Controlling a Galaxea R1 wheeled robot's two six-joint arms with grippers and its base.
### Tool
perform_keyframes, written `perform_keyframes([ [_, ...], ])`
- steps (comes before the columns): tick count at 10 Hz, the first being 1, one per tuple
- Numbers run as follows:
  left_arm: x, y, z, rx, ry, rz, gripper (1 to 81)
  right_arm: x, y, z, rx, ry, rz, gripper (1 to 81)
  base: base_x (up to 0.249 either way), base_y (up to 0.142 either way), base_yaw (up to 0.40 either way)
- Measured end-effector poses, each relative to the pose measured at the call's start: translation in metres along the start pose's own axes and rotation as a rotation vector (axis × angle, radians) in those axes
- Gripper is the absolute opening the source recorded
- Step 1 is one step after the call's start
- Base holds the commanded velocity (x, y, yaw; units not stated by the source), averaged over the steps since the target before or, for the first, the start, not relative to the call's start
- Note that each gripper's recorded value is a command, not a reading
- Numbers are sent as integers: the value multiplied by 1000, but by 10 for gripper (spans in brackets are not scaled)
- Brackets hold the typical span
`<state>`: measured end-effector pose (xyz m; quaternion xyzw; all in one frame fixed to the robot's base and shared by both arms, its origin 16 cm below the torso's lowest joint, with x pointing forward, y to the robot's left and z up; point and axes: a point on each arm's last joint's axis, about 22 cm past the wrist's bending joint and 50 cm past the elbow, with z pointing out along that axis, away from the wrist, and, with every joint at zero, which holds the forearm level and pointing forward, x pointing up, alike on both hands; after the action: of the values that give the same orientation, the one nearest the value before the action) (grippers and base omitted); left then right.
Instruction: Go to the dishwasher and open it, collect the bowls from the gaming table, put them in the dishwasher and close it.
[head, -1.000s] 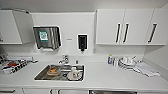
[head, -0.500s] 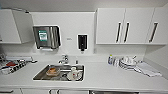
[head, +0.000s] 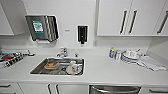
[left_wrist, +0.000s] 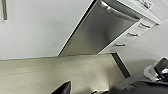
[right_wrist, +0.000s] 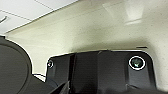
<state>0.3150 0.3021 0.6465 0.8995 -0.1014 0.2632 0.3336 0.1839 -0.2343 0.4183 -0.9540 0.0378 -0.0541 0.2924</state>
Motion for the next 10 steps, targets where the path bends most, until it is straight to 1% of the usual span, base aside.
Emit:
perform_keyframes([
  [1,-2,-7,8,0,-11,-10,811,4,3,7,1,-8,10,811,0,0,0],
  [2,-1,-12,14,0,-12,-9,811,9,5,11,3,-7,10,811,0,0,0],
  [3,4,-17,17,3,-2,-1,811,16,7,16,7,1,6,811,0,0,0],
  [4,10,-25,19,10,8,14,811,21,10,20,10,9,2,811,0,0,0],
  [5,20,-29,22,11,24,32,811,26,12,25,13,15,-3,811,0,0,0],
  [6,27,-30,24,7,26,45,811,35,11,30,20,24,-8,811,0,0,0],
  [8,21,-36,34,1,4,42,811,40,14,39,26,23,-1,811,0,0,0],
  [10,19,-44,44,0,12,52,811,49,21,51,29,37,-9,811,0,0,0],
])
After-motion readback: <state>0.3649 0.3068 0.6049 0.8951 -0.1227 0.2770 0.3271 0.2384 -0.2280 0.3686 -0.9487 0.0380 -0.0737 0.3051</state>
